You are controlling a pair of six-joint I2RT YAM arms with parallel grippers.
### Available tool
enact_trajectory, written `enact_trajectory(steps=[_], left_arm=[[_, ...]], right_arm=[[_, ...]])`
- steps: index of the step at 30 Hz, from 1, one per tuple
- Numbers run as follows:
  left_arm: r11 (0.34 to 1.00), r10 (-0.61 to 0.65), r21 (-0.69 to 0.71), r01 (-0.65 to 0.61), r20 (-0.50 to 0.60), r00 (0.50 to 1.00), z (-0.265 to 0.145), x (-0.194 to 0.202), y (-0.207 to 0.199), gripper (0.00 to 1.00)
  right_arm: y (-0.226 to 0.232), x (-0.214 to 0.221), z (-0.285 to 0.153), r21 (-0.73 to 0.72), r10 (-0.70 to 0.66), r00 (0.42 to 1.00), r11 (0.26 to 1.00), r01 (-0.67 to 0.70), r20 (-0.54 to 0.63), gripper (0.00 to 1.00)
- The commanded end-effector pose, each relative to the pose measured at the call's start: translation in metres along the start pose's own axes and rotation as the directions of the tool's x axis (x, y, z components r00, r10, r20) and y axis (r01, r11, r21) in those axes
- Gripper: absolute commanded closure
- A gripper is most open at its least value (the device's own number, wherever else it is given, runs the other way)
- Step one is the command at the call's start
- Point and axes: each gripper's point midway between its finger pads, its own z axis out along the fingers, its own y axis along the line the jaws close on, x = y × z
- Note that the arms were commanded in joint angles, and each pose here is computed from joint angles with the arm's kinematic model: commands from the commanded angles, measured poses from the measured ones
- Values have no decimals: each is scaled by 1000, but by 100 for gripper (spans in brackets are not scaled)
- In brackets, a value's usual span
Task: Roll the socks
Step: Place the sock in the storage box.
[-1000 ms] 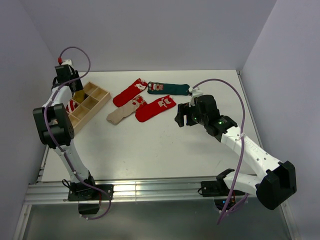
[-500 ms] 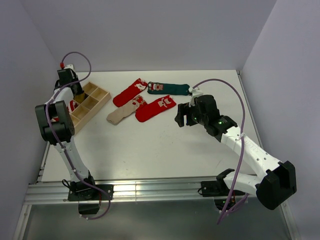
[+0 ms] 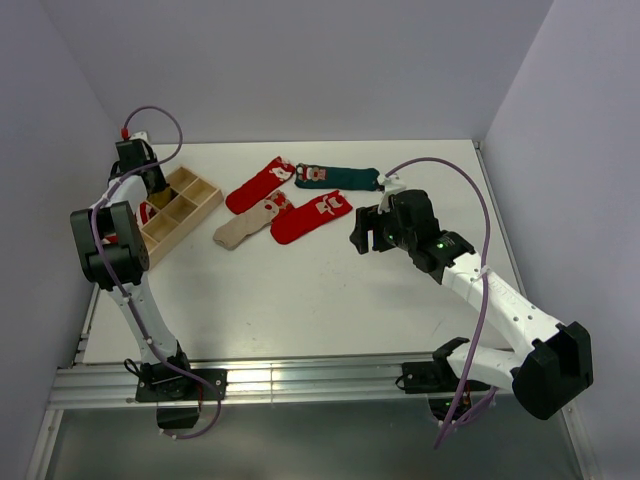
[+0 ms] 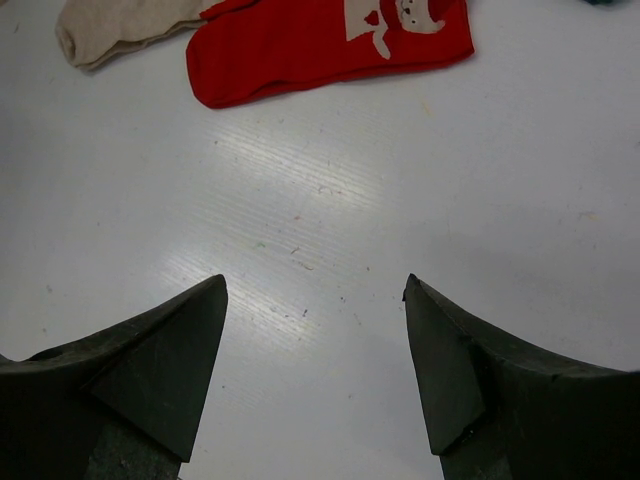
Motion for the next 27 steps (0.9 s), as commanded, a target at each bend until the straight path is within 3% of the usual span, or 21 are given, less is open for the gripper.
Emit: enact_trajectory(steps=[1, 8, 18, 24, 27], left_arm=[[1000, -25, -15, 23, -195, 981, -5, 52, 4, 100], [999, -37, -30, 29, -301, 953, 4, 81, 5, 100], [998, 24, -42, -42, -367, 930, 22, 93, 7, 96], [998, 50, -18, -63, -397, 917, 35, 100, 4, 88], [999, 38, -14, -45, -349, 936, 33, 86, 1, 79]], right_arm=[[-4, -22, -7, 22, -22, 997, 1000, 21, 70, 21], [-4, -22, -7, 23, -21, 997, 1000, 19, 73, 22], [-6, -18, -8, 33, -19, 997, 999, 17, 71, 22], [-6, -18, -8, 30, -19, 997, 999, 17, 69, 22], [-7, -19, -11, 37, -21, 997, 999, 18, 75, 22]])
